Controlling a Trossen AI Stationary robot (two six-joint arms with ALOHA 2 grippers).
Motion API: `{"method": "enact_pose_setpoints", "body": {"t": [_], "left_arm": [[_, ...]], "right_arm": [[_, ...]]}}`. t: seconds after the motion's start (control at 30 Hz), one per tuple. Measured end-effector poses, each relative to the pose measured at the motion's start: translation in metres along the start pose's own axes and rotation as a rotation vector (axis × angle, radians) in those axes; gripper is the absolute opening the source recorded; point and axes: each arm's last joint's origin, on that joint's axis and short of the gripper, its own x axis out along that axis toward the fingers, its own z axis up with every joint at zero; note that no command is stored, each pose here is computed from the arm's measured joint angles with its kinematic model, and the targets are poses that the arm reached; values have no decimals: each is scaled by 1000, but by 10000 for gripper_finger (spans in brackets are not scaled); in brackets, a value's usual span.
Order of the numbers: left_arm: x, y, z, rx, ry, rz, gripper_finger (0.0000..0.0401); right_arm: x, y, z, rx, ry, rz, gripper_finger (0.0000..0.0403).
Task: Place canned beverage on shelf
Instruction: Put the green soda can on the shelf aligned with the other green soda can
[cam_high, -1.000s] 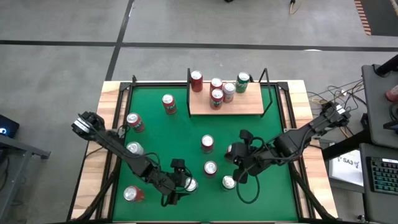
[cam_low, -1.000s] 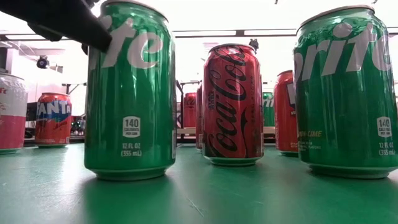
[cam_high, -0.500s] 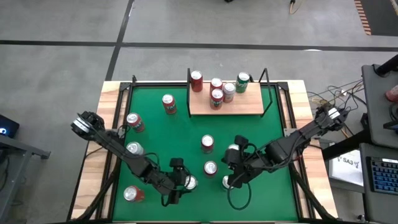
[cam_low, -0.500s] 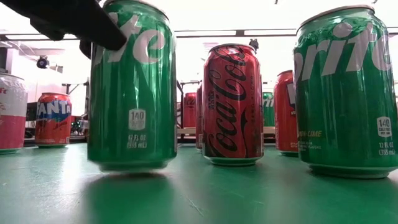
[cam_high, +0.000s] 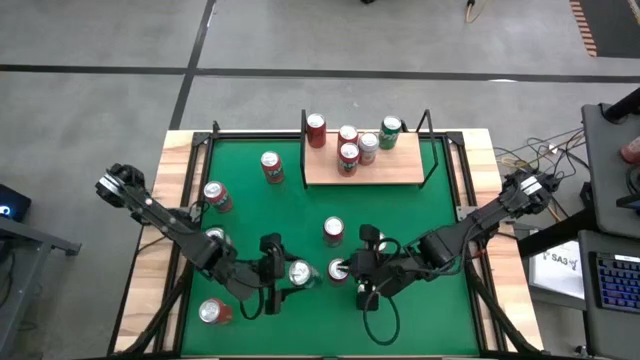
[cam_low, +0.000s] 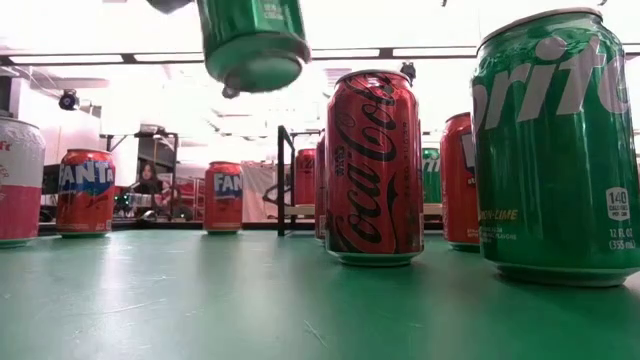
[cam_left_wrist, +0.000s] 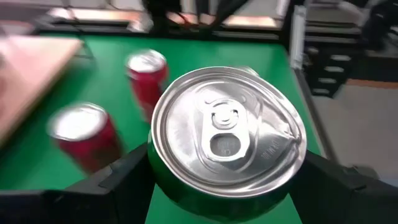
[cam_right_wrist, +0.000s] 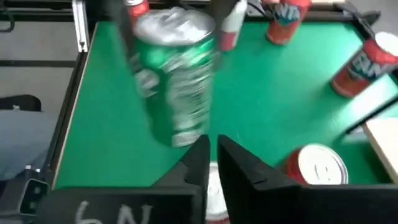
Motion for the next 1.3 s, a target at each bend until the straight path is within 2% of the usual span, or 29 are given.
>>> {"method": "enact_pose_setpoints", "body": {"t": [0.13, 0.47, 0.67, 0.8, 1.13, 1.3], "left_arm": [[-14, 9, 17, 34, 1, 77, 285], [-22, 29, 52, 51, -12, 156, 285], [-20, 41, 68, 76, -19, 197, 285], [-20, 50, 79, 74, -32, 225, 285], [-17, 71, 95, 39, -54, 268, 285], [-16, 74, 96, 70, -49, 283, 285]], "right_arm": [[6, -2, 6, -16, -51, -5, 82], [18, -19, 16, -39, -130, -167, 266], [23, -31, 19, -67, -121, -201, 333], [26, -39, 23, -75, -131, -221, 349], [34, -66, 35, -77, -184, -300, 352], [36, -74, 40, -66, -206, -317, 322]]}}
